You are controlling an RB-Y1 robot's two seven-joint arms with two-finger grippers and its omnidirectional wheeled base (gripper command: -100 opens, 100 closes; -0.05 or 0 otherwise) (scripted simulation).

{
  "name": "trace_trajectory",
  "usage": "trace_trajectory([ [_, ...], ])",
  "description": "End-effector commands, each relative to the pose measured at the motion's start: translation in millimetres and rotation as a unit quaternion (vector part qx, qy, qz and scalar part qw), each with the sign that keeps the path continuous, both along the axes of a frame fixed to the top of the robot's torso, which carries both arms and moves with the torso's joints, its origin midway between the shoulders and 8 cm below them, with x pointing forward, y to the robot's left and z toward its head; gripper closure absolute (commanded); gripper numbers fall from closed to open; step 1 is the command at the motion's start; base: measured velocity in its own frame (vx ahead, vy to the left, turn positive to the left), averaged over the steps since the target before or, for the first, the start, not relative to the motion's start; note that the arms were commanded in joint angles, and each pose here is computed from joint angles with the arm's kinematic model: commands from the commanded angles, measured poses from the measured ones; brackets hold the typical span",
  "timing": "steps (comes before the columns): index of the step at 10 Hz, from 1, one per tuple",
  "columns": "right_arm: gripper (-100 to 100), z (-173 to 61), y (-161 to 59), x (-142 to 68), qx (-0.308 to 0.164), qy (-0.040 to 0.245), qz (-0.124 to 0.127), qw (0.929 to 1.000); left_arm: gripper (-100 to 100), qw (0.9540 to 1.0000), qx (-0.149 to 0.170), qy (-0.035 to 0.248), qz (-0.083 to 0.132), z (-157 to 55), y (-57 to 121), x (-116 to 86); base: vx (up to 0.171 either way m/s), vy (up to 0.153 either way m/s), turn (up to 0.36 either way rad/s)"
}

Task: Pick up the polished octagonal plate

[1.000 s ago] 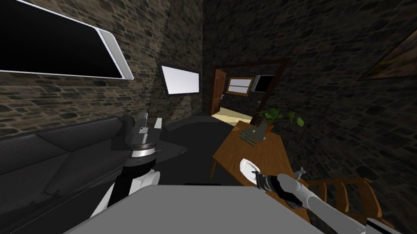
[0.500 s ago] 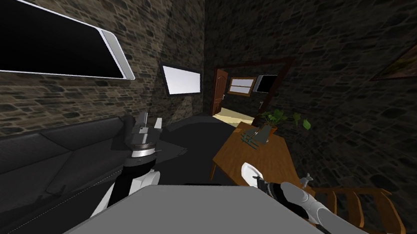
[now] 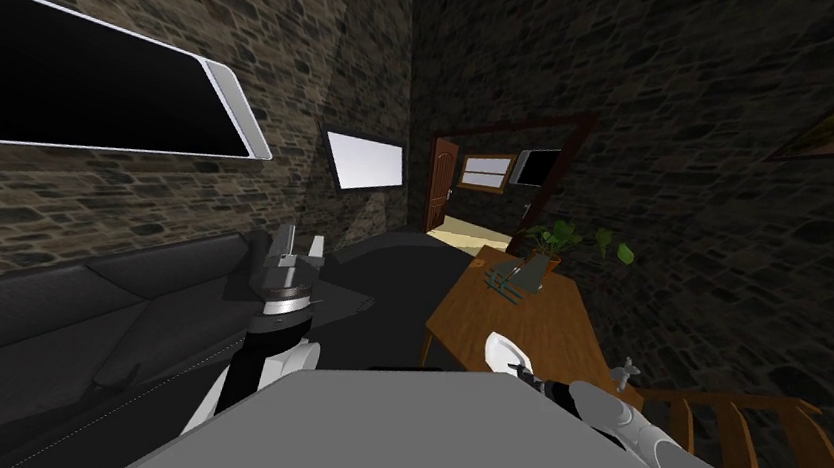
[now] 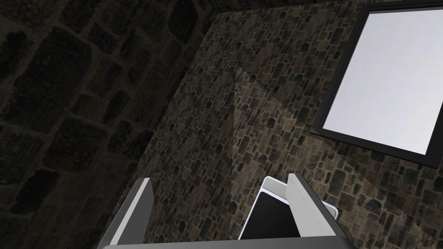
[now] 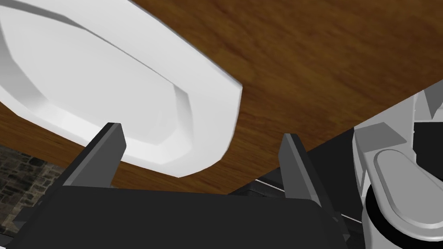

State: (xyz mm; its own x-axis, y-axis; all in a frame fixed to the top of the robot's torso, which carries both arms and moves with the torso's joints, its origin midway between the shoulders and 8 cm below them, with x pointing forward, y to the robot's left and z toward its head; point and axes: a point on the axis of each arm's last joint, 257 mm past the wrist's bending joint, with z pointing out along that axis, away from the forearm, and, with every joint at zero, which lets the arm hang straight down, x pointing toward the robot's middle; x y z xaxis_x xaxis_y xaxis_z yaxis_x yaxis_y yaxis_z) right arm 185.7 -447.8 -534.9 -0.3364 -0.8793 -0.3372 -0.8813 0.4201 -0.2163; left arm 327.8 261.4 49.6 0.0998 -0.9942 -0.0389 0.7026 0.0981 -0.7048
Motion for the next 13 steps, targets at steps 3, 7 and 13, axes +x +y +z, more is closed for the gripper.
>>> trace_trajectory([
  [3, -100, 0.0, 3.1, -14.4, 0.000, 0.003, -0.008, 1.0000, 0, 1.0000, 0.000, 0.000, 0.000, 0.0, 0.0, 0.0, 0.047, -0.019, 0.021],
  [7, 100, 0.2, 2.5, -14.2, -0.002, 0.002, -0.009, 1.0000, 0, 1.0000, 0.000, 0.000, 0.000, 0.0, 0.0, 0.0, -0.001, 0.000, -0.003],
  [13, 100, 7.1, -7.8, 32.2, -0.001, -0.012, 0.002, 0.9999, 0, 1.0000, 0.000, 0.000, 0.000, 0.0, 0.0, 0.0, -0.049, 0.019, -0.035],
])
